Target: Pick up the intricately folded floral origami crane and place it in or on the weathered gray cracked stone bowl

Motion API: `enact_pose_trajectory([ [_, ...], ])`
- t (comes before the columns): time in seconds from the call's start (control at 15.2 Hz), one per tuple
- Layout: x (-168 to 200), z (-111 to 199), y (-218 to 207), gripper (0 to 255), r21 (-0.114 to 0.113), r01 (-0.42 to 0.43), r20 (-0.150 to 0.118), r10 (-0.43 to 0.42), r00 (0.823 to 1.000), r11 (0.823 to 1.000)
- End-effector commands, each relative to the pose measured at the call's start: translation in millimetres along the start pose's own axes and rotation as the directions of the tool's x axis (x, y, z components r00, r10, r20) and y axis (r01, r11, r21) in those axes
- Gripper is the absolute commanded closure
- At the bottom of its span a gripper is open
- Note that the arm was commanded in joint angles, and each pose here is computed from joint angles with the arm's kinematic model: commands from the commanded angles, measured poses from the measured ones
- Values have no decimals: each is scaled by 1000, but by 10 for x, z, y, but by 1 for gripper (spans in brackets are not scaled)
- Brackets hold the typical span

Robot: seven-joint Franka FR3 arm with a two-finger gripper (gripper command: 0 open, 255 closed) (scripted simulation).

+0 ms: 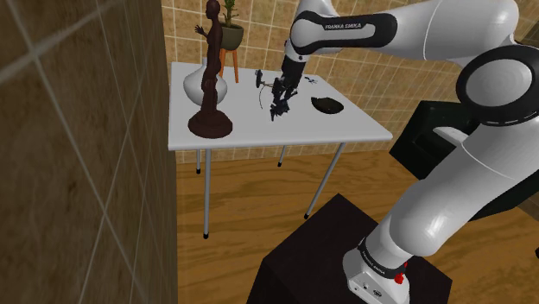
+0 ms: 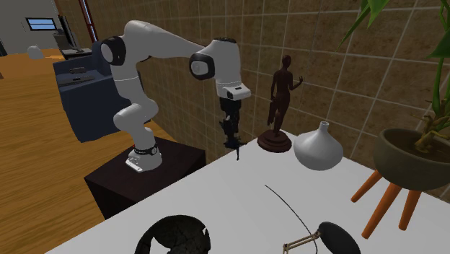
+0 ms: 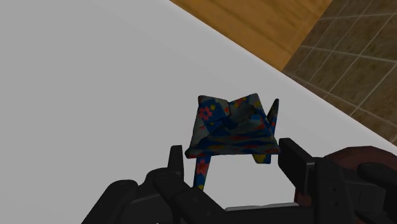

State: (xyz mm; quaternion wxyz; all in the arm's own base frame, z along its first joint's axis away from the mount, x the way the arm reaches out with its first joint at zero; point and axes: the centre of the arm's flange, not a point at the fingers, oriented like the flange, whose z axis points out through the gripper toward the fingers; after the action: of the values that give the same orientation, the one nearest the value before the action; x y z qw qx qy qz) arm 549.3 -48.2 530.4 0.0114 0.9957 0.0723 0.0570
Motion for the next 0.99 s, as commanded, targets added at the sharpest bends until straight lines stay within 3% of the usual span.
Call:
enact_pose_trajectory([
  [0.0, 15, -101, -3, 255, 0, 0, 0, 0, 1000, 1000],
  [0.26, 32, -260, 2, 255, 0, 0, 0, 0, 1000, 1000],
  [0.92, -216, -236, 1298, 255, 0, 0, 0, 0, 1000, 1000],
])
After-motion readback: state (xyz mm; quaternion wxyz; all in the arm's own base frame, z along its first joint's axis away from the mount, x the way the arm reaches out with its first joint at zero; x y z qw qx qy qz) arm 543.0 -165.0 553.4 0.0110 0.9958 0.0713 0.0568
